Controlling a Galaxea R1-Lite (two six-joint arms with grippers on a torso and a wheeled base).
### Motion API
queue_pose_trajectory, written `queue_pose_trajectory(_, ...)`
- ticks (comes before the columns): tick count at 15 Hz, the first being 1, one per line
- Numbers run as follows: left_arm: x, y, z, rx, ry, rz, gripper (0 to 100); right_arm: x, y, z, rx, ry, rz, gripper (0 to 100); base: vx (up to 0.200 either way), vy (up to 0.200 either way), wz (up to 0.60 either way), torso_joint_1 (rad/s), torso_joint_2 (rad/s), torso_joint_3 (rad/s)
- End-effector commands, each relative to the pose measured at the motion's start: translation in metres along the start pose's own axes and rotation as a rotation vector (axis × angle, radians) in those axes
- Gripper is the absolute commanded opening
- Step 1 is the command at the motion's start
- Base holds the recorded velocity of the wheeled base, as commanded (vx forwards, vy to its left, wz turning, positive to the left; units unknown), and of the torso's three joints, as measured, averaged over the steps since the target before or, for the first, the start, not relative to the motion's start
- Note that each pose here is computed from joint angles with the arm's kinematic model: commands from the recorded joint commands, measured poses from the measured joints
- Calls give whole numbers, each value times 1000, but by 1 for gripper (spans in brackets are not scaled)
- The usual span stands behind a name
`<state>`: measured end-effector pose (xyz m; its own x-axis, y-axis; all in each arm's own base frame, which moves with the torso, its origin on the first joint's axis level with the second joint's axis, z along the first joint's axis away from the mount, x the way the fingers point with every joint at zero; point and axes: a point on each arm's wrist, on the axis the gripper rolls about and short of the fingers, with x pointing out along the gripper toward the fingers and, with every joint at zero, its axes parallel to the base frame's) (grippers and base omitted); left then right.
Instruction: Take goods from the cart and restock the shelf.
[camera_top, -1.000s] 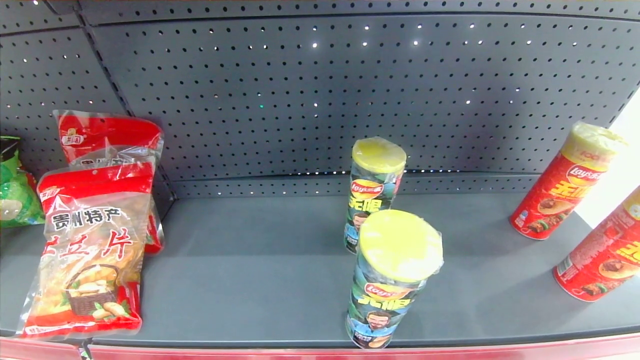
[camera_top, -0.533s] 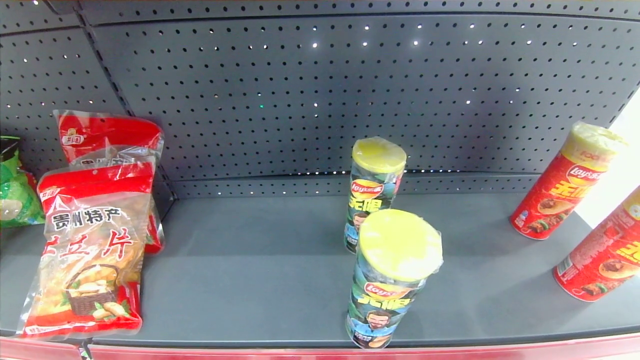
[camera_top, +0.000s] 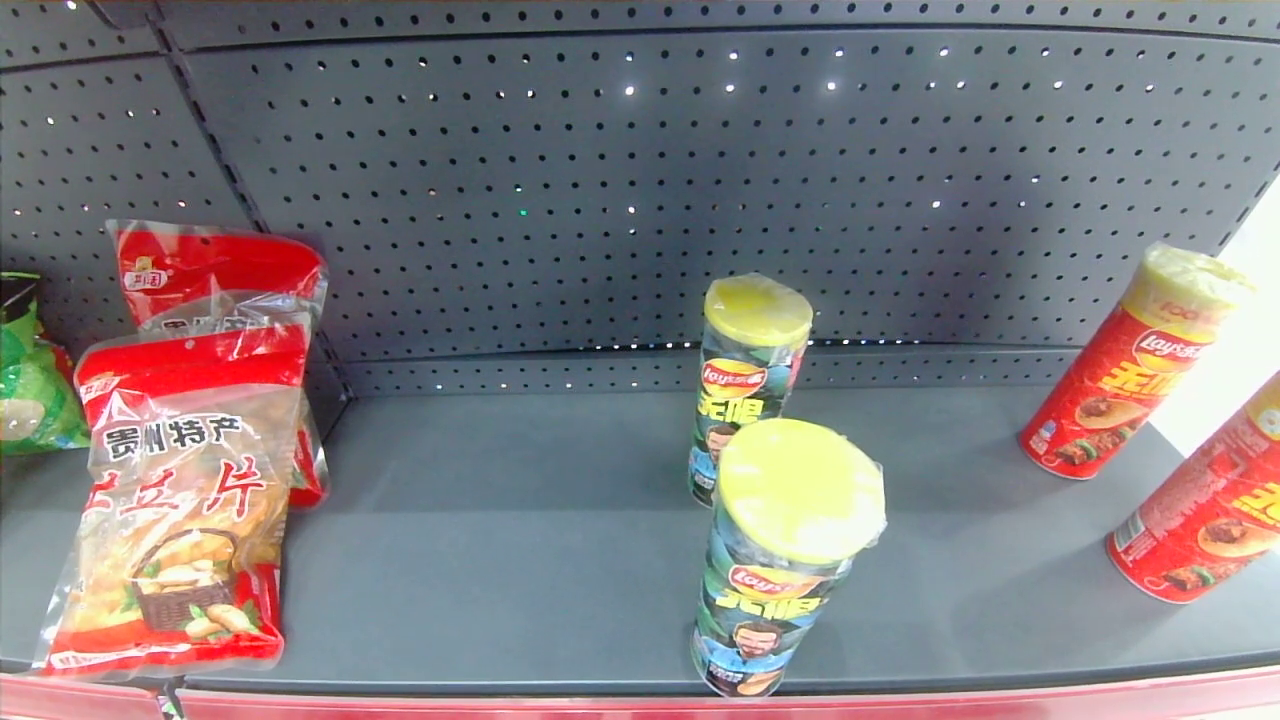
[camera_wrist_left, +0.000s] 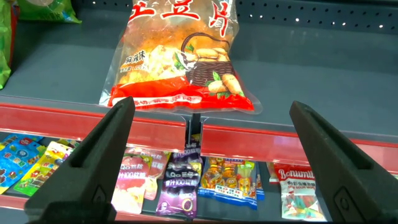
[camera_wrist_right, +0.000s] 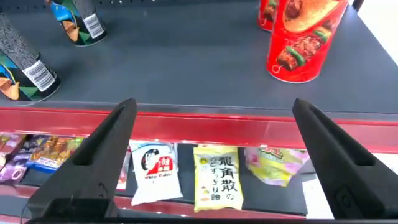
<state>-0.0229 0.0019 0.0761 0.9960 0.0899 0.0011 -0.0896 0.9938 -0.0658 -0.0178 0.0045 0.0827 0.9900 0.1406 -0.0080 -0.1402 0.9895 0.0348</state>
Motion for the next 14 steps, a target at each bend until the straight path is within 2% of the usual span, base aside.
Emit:
queue_pose_trajectory(1, 0, 0, 0, 0, -1, 0, 100, -3, -1, -1, -41, -29, -3, 100, 0, 0, 0, 0, 0, 0)
queue_pose_trajectory(2, 0, 0, 0, 0, -1, 0, 100, -3, -3, -3, -83, -14, -61, 100, 0, 0, 0, 0, 0, 0)
queue_pose_trajectory(3, 0, 0, 0, 0, -1, 0, 100, -4, -5, -7, -70, 28, -126, 100, 0, 0, 0, 0, 0, 0)
queue_pose_trajectory(10, 0, 0, 0, 0, -1, 0, 100, -6, -4, -6, -7, -19, -145, 100, 0, 0, 0, 0, 0, 0)
queue_pose_trajectory(14, 0, 0, 0, 0, -1, 0, 100, -6, -4, -7, -37, -13, -141, 100, 0, 0, 0, 0, 0, 0)
